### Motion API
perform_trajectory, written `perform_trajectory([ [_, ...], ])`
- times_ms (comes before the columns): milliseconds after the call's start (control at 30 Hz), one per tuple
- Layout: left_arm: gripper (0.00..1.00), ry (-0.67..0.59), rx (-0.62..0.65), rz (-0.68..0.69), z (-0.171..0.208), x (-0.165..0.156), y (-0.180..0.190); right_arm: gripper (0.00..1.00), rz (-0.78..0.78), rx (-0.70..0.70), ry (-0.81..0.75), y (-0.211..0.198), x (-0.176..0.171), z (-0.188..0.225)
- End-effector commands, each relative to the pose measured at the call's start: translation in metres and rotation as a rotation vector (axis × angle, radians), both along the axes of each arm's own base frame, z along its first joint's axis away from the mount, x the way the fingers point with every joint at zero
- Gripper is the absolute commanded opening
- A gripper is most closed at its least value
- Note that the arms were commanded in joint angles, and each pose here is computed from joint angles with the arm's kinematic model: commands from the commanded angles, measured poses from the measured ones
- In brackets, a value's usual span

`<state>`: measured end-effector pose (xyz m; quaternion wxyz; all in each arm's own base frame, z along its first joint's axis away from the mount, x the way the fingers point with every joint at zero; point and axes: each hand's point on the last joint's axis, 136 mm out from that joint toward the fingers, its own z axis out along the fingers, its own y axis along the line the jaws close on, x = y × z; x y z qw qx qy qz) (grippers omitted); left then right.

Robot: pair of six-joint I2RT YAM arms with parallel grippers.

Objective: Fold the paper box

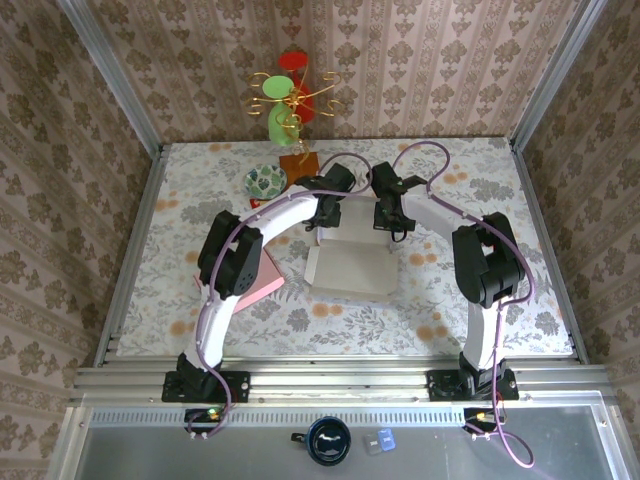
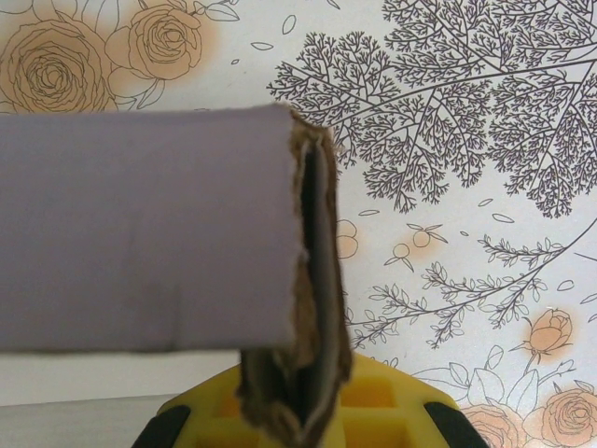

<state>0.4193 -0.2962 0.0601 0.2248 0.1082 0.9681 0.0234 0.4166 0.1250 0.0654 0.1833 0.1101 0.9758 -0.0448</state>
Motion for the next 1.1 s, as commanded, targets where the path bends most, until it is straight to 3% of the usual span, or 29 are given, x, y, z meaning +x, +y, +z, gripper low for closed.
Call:
perform_trajectory([
  [0,0.23,0.073,0.02,-0.001,-0.011,-0.01,0.016,0.0,0.004,-0.016,0.135,0.0,-0.02,-0.039],
  [100,0.19,0.071,0.024,0.002,-0.011,-0.011,0.018,0.0,0.003,-0.016,0.133,0.0,-0.019,-0.037],
  [267,0.0,0.034,0.06,0.008,-0.005,-0.006,0.022,0.0,0.003,-0.017,0.131,0.0,-0.018,-0.037],
  [467,0.0,0.024,0.083,0.008,-0.002,-0.008,0.021,0.0,-0.003,-0.016,0.14,0.0,-0.02,-0.039],
  [500,0.01,0.022,0.067,0.006,0.0,-0.009,0.019,0.0,-0.003,-0.019,0.142,0.0,-0.02,-0.04],
  [567,0.22,0.011,0.038,0.005,0.008,-0.008,0.016,0.0,-0.006,-0.023,0.147,-0.002,-0.021,-0.042],
  [600,0.26,0.008,0.018,0.001,0.012,-0.008,0.013,0.0,-0.008,-0.023,0.151,-0.003,-0.021,-0.043],
  [833,0.45,0.028,-0.146,-0.044,0.041,-0.016,-0.01,0.0,-0.04,-0.025,0.193,-0.012,-0.025,-0.048],
  [1067,0.5,0.084,-0.267,-0.046,0.051,-0.028,-0.02,0.0,-0.08,-0.004,0.235,-0.02,-0.03,-0.05],
])
